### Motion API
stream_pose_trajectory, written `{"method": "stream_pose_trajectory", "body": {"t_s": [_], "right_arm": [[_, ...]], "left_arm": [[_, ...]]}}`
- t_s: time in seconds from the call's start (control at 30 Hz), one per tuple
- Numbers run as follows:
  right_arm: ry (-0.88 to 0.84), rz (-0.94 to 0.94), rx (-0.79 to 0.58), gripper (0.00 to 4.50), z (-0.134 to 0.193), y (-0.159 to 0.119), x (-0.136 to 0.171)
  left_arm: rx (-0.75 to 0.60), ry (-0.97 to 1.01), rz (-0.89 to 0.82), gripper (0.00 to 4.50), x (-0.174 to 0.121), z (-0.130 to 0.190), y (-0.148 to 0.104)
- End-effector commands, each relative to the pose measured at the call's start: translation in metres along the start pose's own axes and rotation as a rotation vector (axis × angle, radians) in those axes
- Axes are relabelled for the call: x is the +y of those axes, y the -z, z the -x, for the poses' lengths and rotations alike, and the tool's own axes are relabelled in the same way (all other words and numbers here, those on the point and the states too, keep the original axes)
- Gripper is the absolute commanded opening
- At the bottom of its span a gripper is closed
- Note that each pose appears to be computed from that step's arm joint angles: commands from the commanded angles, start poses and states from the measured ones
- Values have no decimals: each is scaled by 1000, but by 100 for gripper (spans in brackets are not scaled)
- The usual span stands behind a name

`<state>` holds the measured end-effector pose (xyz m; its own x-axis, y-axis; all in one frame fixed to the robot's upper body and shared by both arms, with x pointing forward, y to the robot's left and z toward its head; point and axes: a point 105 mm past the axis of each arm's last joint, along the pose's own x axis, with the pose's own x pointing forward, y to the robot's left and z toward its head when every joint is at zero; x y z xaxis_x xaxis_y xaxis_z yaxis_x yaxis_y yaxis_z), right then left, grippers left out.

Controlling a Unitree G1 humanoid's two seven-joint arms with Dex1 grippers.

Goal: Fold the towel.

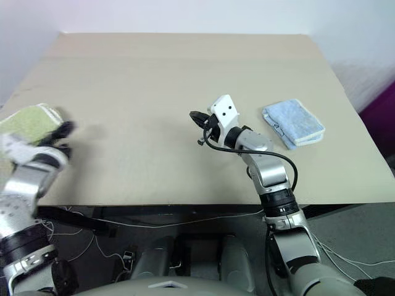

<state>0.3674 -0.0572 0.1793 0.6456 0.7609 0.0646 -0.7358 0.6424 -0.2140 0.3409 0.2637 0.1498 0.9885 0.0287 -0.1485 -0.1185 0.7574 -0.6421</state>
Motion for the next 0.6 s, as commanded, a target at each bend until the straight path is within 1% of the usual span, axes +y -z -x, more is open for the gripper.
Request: {"method": "stream_pose_trajectory", "body": {"t_s": [0.03, 0.1, 0.2, 0.27, 0.4, 0.6], "right_arm": [[58, 32, -41, 0, 6, -12, -14], [92, 31, -35, 0, 8, -10, -19], [173, 28, -17, 0, 18, -4, -32], [230, 14, -6, 0, 26, 0, -42], [295, 2, 13, 0, 34, 7, -49], [339, -18, 14, 0, 38, 11, -51]], "left_arm": [[-21, 148, -500, 448, -41, -9, 1], [-55, 186, -680, 448, -45, -14, -1], [-125, 220, -796, 448, -45, -20, -10], [-138, 233, -853, 448, -40, -23, -11], [-152, 251, -880, 448, -31, -24, -13], [-159, 296, -895, 448, -30, -26, -8]]}}
